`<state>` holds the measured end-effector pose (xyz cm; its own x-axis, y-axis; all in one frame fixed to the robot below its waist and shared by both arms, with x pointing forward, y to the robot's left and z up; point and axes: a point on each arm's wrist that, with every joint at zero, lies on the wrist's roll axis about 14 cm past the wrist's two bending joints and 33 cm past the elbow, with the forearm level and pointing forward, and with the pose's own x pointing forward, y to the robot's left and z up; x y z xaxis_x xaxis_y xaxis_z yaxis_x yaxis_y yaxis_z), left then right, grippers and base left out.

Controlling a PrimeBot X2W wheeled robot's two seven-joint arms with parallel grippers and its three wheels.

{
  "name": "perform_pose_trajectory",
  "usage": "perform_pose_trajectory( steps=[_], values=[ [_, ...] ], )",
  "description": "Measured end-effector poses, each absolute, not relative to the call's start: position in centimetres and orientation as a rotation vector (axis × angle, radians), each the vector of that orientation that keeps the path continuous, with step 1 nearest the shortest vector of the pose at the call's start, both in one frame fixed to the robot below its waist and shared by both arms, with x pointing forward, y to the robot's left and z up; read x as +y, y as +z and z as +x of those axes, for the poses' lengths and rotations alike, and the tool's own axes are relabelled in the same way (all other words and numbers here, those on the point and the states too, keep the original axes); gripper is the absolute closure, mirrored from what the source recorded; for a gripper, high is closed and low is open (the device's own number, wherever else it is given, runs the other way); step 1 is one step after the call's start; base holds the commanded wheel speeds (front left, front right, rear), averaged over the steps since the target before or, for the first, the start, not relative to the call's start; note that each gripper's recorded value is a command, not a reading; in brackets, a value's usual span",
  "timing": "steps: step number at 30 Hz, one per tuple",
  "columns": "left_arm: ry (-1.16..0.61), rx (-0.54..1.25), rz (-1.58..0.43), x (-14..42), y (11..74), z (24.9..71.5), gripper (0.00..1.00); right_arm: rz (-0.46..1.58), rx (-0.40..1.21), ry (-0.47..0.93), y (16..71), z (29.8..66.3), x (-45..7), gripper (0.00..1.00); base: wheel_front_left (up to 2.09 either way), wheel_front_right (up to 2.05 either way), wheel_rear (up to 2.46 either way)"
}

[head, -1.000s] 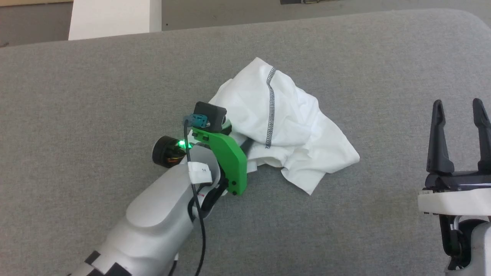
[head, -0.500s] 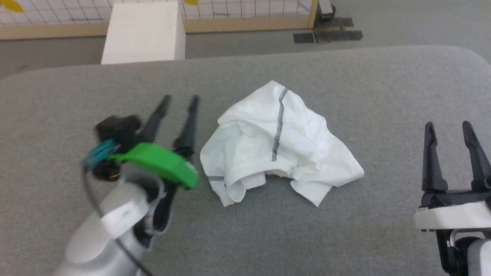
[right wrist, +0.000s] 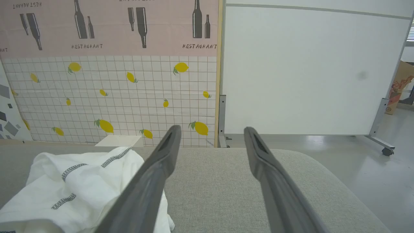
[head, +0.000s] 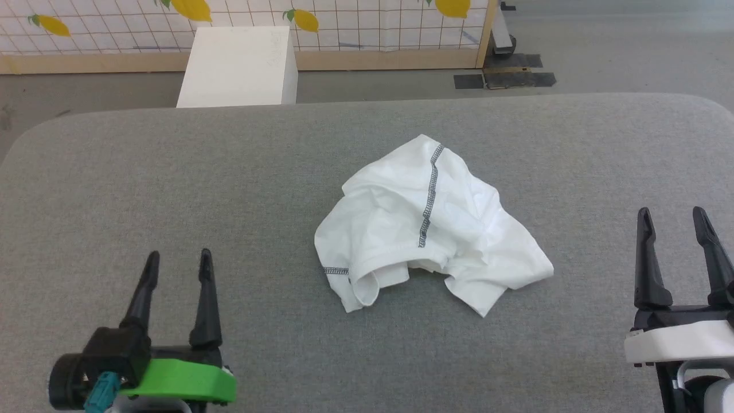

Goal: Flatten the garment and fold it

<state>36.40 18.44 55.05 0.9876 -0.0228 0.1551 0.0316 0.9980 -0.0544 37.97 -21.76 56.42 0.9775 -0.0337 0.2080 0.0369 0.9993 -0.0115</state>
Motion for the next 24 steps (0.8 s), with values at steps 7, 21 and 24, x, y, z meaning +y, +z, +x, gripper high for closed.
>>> perform_pose_trajectory(
  steps=[7, 21, 24],
  values=[
    [-0.045, -0.141, -0.112, 17.2, 54.1, 36.3, 0.00, -0.023, -0.122, -0.002, 54.9, 38.9, -20.6, 0.00, 0.00, 0.00, 0.00],
    [-0.030, -0.049, -0.123, 17.7, 50.3, 37.7, 0.00, -0.097, 0.374, 0.140, 44.8, 41.8, -16.9, 0.00, 0.00, 0.00, 0.00],
    [-0.019, -0.033, -0.128, 17.9, 49.6, 38.0, 0.00, -0.086, 0.510, 0.173, 41.9, 41.8, -16.2, 0.00, 0.00, 0.00, 0.00]
  ],
)
